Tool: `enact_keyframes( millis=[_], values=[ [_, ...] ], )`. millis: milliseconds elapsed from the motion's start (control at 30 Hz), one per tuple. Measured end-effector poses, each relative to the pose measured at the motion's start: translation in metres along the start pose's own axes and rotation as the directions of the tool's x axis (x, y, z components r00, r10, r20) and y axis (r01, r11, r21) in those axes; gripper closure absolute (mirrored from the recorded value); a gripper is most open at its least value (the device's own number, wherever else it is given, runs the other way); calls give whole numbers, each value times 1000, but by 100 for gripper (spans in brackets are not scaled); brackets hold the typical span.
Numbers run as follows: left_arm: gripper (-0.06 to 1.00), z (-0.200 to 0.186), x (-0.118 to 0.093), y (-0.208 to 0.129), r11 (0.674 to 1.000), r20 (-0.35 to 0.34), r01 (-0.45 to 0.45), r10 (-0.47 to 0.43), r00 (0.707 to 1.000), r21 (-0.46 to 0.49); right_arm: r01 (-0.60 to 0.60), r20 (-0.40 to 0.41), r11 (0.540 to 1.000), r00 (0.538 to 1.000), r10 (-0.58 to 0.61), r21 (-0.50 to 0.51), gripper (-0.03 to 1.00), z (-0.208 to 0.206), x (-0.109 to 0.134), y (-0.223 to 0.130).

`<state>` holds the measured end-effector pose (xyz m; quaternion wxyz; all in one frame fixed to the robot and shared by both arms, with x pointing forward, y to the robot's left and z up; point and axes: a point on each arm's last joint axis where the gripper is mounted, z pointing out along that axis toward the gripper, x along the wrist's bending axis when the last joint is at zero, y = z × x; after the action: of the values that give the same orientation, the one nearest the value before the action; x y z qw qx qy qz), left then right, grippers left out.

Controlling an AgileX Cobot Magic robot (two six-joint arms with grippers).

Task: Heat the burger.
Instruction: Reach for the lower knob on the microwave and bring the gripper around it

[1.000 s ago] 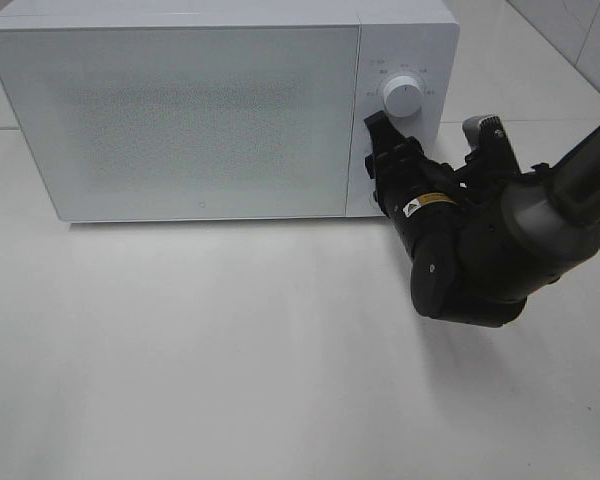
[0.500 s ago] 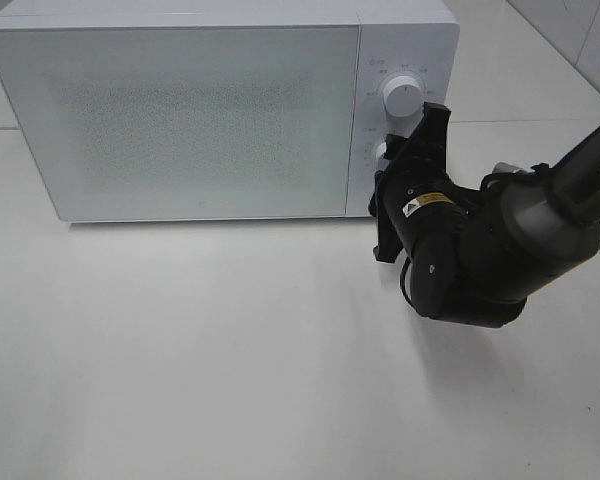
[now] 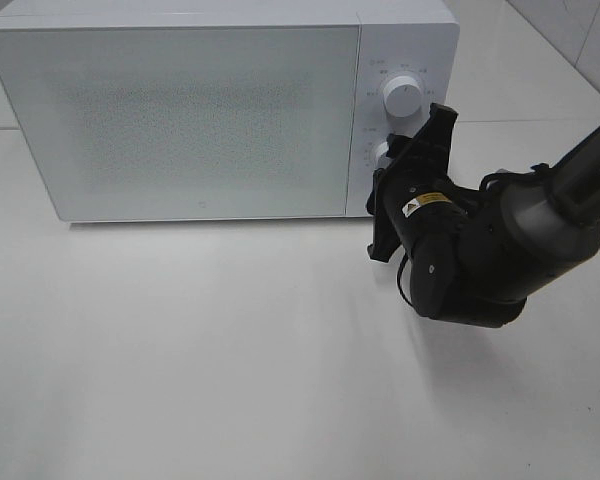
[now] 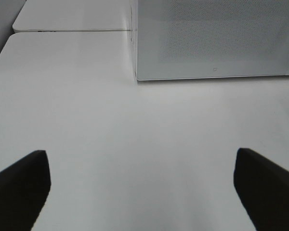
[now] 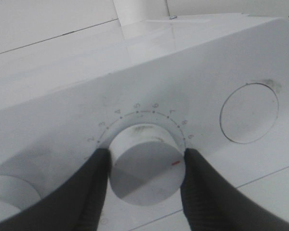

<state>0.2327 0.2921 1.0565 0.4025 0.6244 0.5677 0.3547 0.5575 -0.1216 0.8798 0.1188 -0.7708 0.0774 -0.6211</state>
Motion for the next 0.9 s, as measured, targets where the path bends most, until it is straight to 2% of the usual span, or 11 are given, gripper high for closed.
enact_keyframes(
  millis=[900],
  values=[
    [-3, 0, 0, 0, 1000, 0, 0, 0, 1000, 0, 126, 1, 991, 992, -126, -45, 55, 0, 0, 1]
  ],
)
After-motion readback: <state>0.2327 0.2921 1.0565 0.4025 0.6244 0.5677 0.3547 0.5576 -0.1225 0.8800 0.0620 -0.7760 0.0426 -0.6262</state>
